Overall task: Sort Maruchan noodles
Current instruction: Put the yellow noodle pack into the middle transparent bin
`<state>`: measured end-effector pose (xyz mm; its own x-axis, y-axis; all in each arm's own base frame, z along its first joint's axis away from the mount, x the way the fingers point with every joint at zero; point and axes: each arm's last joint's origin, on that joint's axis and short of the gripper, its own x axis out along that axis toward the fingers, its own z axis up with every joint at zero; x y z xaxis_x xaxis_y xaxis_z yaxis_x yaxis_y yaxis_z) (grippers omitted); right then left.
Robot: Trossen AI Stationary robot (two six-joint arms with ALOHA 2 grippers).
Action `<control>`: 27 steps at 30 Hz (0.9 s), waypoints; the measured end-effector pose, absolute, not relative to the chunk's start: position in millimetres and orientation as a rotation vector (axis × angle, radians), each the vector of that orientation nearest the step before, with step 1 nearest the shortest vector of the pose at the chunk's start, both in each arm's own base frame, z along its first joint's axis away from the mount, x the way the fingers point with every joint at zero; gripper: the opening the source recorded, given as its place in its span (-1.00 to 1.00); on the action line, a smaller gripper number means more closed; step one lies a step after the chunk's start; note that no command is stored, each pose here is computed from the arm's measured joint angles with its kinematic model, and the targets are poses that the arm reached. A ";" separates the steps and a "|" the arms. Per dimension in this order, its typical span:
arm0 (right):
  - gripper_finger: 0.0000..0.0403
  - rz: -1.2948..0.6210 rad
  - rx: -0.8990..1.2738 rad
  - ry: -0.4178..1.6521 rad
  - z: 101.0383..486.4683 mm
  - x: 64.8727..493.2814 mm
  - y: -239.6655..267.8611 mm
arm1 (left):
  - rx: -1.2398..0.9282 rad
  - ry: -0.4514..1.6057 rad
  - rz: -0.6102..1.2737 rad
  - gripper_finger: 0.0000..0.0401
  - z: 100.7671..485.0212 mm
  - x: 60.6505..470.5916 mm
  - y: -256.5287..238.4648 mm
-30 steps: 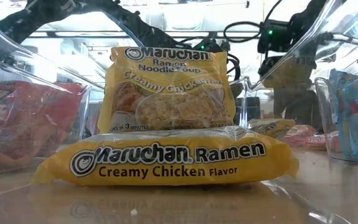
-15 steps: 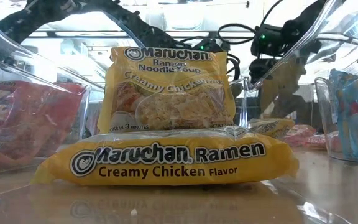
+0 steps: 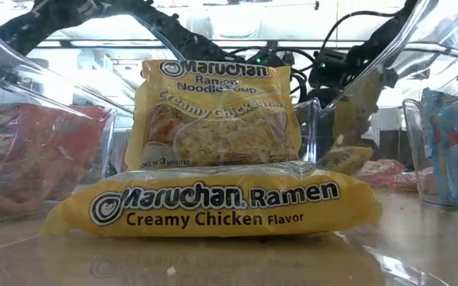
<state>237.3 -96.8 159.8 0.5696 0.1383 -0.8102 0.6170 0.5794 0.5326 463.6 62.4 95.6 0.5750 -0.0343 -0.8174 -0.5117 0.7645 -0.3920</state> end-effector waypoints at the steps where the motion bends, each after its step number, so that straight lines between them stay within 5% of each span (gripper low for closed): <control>1: 0.27 -0.324 0.940 0.939 159.4 238.7 -97.1 | -0.661 0.930 0.305 -0.29 95.6 463.5 62.4; 9: 0.19 -0.279 0.956 0.927 160.8 240.1 -96.6 | -0.661 0.929 0.305 -0.29 95.7 463.6 62.4; 27: -0.39 -0.220 0.886 0.962 163.6 235.7 -93.9 | -0.565 0.904 0.242 -0.29 124.7 459.2 61.8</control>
<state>235.7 -93.9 163.6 0.5807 0.2063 -0.7876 0.5281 0.6408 0.5572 459.2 61.8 124.7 0.6038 -0.0345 -0.7964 -0.4278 0.8290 -0.3602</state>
